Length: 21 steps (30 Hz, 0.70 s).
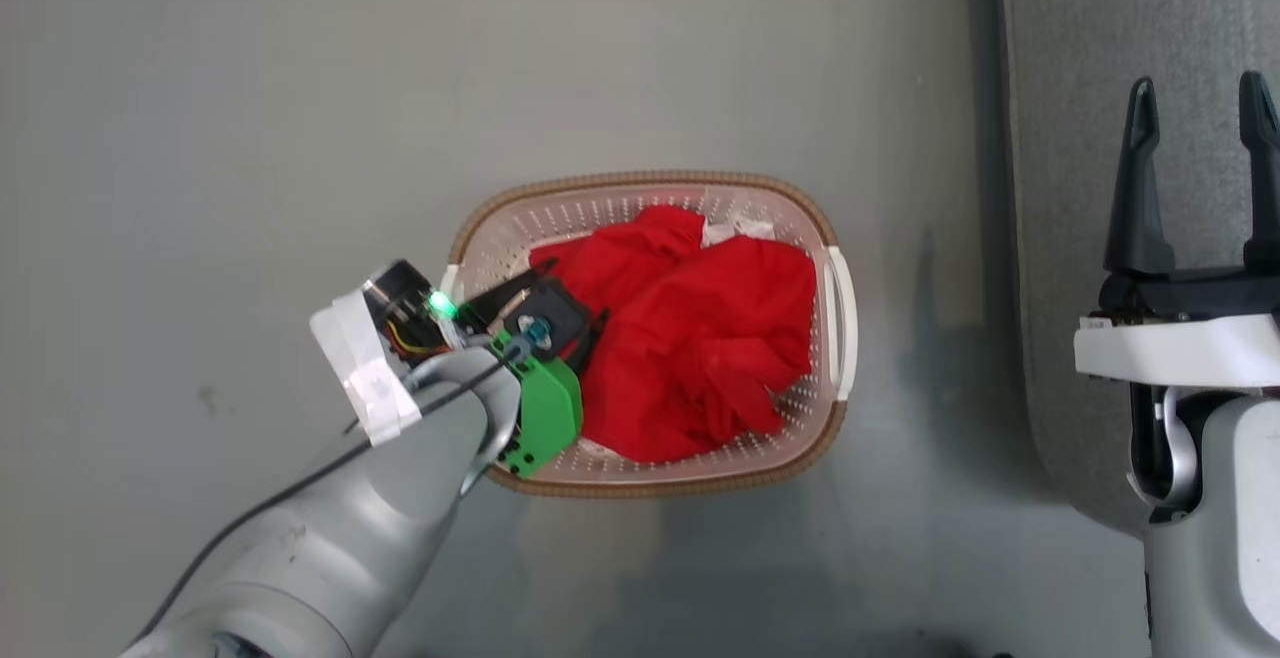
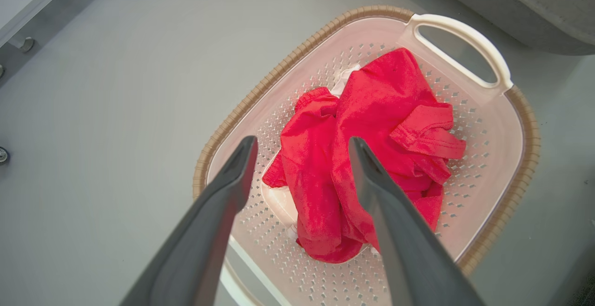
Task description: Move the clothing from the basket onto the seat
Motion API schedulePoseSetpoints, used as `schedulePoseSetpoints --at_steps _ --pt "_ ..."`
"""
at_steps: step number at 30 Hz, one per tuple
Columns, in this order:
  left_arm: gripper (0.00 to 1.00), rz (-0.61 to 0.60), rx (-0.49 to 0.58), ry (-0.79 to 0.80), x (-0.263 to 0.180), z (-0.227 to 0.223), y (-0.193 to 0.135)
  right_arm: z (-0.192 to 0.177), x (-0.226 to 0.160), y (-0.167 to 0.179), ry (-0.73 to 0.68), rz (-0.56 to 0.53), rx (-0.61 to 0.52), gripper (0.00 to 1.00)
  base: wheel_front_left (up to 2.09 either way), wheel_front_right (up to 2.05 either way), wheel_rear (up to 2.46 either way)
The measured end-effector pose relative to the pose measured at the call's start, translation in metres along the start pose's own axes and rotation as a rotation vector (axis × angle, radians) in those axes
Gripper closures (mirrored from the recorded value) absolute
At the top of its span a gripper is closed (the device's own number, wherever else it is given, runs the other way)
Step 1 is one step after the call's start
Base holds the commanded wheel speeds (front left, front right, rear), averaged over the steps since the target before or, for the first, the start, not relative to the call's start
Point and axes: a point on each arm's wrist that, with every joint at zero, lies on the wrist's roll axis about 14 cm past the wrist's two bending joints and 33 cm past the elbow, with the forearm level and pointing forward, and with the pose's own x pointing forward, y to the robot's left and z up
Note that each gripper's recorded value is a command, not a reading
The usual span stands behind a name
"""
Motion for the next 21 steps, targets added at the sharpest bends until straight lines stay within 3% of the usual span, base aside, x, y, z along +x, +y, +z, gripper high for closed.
schedulePoseSetpoints --at_steps 5,9,14,21 --pt "0.00 -0.034 0.032 0.108 0.022 -0.031 0.006 -0.024 0.009 0.001 0.033 0.000 0.004 0.00 0.00 0.00 0.00" --pt "0.00 -0.103 0.017 0.205 0.034 -0.060 -0.013 -0.044 0.012 -0.002 0.069 -0.010 0.003 0.00 0.00 0.00 0.00" --pt "0.00 -0.191 -0.004 0.232 0.051 -0.072 -0.041 -0.063 0.010 -0.013 0.110 -0.037 0.001 0.00 0.00 0.00 0.00" --pt "0.00 -0.226 0.049 0.237 0.075 -0.077 -0.037 -0.080 0.005 -0.027 0.148 -0.076 0.011 0.00 0.00 0.00 0.00"
